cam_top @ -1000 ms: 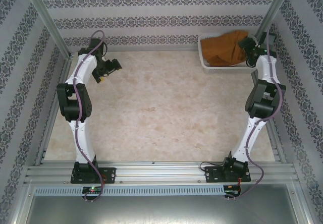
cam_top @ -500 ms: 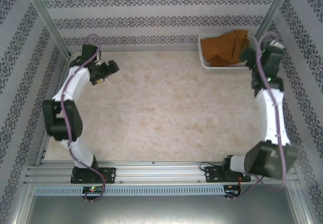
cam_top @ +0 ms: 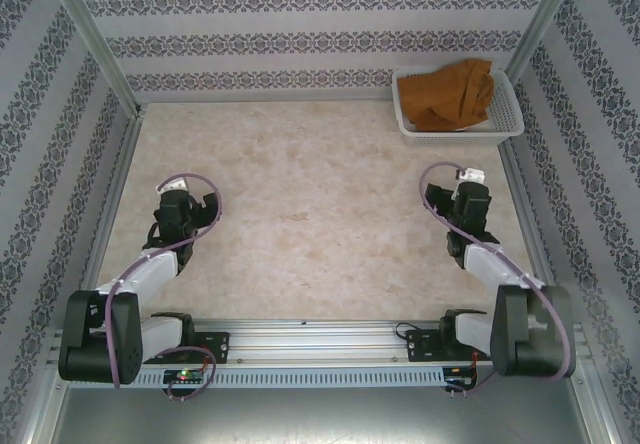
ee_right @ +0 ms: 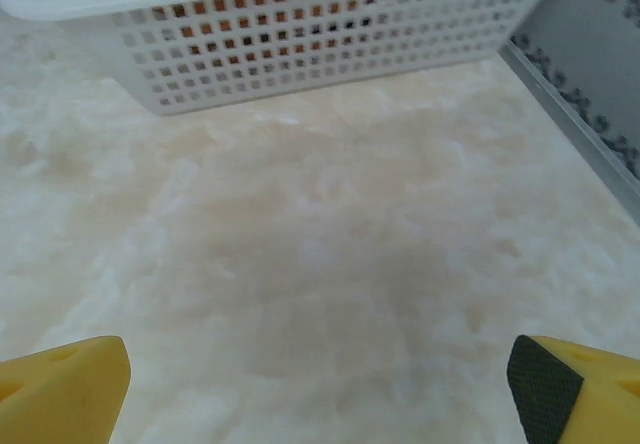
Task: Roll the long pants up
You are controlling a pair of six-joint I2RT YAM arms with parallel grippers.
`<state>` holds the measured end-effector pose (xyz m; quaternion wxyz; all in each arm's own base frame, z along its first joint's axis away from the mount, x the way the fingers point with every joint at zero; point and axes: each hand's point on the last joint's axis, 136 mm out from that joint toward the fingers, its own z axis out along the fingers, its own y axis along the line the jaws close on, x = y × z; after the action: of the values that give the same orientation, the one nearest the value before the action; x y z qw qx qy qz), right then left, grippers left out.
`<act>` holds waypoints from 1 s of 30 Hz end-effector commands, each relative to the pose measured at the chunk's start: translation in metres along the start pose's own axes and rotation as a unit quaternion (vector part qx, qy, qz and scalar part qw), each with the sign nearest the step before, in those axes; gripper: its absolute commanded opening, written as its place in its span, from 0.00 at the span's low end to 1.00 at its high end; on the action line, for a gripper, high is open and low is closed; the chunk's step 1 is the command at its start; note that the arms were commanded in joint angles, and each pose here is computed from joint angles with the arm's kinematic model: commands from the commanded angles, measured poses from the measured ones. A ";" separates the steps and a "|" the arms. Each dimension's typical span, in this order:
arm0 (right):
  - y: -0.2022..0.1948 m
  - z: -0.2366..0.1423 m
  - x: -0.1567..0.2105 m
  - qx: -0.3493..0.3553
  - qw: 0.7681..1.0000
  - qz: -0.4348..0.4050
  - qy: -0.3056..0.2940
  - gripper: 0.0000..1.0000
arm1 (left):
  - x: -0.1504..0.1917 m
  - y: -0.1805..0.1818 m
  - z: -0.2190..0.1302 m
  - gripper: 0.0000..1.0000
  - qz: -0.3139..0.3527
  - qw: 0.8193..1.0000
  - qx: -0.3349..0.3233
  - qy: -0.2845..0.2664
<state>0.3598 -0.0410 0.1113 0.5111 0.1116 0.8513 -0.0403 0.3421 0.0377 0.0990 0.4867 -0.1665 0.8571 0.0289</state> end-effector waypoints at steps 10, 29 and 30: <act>0.050 0.029 -0.016 -0.018 0.994 -0.089 -0.064 0.98 | -0.025 -0.008 0.046 1.00 0.071 0.995 -0.019 -0.064; 0.051 0.021 0.006 -0.073 0.991 -0.075 -0.088 0.98 | -0.009 -0.032 0.048 1.00 0.107 0.990 0.047 -0.085; 0.052 0.024 -0.003 -0.078 0.990 -0.067 -0.096 0.98 | -0.010 -0.030 0.048 1.00 0.103 0.989 0.048 -0.091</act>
<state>0.3857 0.0016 0.0904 0.5753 0.0125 0.8170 -0.0369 0.3781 0.0210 0.0600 0.5245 -0.0477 0.8475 0.0664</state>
